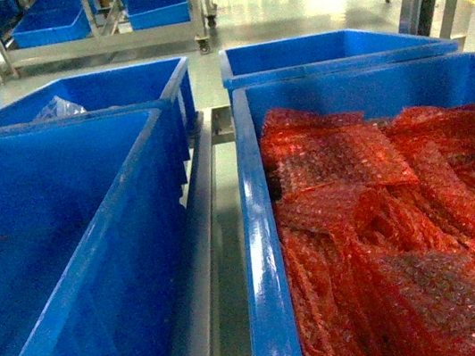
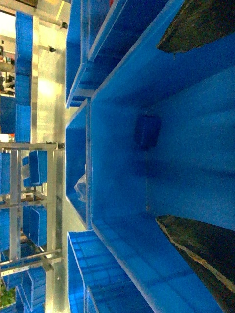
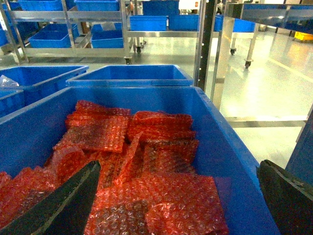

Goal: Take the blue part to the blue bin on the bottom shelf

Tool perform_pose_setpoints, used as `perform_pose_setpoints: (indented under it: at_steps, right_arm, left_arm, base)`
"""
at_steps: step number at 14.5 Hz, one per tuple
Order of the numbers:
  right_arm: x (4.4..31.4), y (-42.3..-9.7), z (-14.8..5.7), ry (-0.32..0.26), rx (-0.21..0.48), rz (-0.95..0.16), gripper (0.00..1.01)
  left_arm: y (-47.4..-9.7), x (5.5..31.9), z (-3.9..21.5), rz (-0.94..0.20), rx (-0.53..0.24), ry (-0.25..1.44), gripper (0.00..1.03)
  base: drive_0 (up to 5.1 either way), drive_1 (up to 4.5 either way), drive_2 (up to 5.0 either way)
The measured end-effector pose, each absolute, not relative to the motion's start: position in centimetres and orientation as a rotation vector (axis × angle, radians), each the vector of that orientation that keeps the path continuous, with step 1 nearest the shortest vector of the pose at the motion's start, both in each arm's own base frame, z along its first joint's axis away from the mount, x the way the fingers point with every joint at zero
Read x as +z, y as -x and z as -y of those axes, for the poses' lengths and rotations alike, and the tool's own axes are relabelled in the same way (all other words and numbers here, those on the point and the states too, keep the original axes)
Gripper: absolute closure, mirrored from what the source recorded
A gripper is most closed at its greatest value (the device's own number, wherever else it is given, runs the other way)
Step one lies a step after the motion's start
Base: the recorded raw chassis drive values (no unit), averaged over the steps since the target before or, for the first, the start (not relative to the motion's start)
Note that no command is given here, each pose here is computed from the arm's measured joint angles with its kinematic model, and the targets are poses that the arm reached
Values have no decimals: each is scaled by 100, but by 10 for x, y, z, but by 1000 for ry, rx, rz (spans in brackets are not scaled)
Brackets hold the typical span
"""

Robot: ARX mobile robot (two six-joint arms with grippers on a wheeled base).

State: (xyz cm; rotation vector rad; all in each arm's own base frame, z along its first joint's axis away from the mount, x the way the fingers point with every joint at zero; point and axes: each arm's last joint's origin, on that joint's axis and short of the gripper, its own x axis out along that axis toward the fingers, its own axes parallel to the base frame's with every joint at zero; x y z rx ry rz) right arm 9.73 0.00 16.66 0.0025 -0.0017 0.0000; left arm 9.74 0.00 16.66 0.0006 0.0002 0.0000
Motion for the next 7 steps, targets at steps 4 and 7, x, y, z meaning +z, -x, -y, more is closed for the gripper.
perform_pose_setpoints:
  at_steps: [4,7]
  right_arm:
    - [167,-97,0,-2,0,2,3]
    - [167,-97,0,-2,0,2,3]
  left_arm:
    - [-97,167,0,0,0,-1,5]
    - [-97,167,0,0,0,-1,5]
  base:
    - [0,0,0]
    - [0,0,0]
